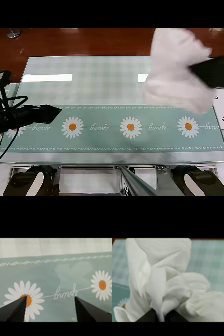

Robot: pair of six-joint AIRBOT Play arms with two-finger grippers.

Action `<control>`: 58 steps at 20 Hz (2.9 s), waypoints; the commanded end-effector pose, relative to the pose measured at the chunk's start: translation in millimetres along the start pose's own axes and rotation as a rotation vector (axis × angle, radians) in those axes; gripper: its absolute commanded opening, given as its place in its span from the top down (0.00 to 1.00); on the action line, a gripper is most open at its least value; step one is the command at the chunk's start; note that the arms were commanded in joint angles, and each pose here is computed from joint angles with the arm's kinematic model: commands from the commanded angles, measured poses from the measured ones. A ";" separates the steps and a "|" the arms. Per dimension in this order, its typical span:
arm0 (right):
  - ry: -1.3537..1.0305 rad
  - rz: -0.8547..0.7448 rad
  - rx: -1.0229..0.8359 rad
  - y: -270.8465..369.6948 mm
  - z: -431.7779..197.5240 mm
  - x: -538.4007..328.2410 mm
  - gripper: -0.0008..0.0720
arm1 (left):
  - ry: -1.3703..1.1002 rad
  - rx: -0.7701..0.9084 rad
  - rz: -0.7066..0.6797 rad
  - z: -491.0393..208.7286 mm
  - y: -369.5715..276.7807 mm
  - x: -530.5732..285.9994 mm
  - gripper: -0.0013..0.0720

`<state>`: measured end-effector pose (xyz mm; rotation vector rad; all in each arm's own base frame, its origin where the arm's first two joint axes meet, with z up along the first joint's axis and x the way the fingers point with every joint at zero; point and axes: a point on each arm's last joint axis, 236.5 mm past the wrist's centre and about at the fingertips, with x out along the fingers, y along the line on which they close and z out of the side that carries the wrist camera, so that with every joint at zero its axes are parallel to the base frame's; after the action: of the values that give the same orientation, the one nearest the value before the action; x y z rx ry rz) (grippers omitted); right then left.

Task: Fold the shirts.

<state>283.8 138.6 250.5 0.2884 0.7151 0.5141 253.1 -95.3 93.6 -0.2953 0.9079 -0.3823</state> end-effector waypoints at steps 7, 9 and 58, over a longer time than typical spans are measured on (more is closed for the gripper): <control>0.403 0.000 0.158 31.5 -178.3 214.3 0.94 | 0.050 -0.044 -0.008 -8.7 8.0 18.1 0.03; 0.494 -0.024 0.248 27.8 -214.8 250.7 0.94 | 0.089 -0.067 -0.006 -18.2 13.7 27.8 0.03; 0.664 0.099 0.465 -60.0 -226.7 257.1 0.94 | 0.419 -0.285 -0.570 -58.8 -83.0 136.4 0.95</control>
<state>311.1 227.2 -88.9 0.6783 1.4795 0.4232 254.0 -236.4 -20.3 -0.7053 1.3123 -0.8615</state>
